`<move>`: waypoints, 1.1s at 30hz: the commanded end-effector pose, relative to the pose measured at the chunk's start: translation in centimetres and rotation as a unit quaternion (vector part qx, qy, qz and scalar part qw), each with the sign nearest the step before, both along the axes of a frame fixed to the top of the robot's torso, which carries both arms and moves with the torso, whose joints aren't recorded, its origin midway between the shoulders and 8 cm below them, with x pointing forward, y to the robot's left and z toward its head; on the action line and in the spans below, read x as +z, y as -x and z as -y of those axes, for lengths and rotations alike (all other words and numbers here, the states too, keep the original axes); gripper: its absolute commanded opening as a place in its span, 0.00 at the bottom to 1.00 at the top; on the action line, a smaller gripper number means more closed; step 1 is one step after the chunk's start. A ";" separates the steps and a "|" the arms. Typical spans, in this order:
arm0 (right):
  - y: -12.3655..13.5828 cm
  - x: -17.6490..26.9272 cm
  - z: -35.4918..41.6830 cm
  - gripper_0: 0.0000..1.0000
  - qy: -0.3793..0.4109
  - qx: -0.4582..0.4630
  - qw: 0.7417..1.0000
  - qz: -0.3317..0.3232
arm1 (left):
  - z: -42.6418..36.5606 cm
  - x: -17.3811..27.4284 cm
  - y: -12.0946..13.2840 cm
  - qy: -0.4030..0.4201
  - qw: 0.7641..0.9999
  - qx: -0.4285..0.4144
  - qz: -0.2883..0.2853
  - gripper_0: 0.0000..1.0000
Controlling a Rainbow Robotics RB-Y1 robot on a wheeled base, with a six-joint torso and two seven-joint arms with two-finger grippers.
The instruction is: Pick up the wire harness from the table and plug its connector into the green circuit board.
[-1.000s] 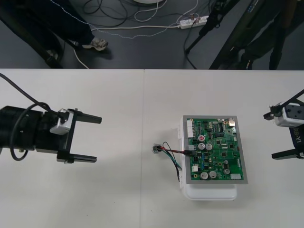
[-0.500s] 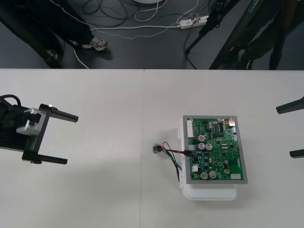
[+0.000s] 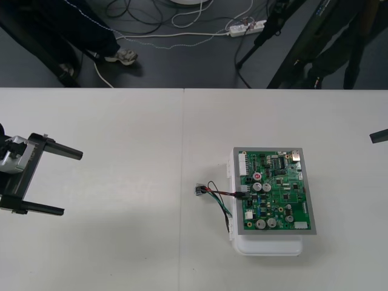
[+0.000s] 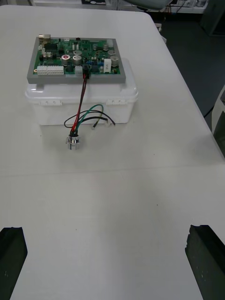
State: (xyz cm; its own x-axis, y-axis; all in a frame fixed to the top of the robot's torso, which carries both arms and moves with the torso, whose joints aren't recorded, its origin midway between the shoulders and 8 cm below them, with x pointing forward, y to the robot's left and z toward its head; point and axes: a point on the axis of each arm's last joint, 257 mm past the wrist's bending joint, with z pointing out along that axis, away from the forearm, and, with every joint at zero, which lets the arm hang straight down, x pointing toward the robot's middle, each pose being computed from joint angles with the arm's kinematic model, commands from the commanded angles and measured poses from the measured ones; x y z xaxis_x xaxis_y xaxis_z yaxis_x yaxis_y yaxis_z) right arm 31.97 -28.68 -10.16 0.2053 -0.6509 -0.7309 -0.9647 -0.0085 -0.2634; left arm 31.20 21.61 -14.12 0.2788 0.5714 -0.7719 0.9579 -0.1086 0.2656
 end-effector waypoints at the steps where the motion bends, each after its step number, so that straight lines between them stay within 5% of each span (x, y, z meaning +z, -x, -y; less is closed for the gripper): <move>1: 0.4 1.4 -0.5 1.00 -0.003 0.016 1.000 0.027 | -1.1 1.3 1.6 -0.025 0.999 -0.004 -0.020 1.00; 15: 0.9 1.3 -0.4 1.00 0.002 0.015 1.000 0.013 | -0.5 1.2 4.1 -0.020 0.999 -0.029 -0.040 1.00; 33: 3.4 -0.6 -1.5 1.00 -0.006 0.029 0.999 -0.015 | -0.8 0.9 4.3 -0.028 0.998 -0.033 -0.043 1.00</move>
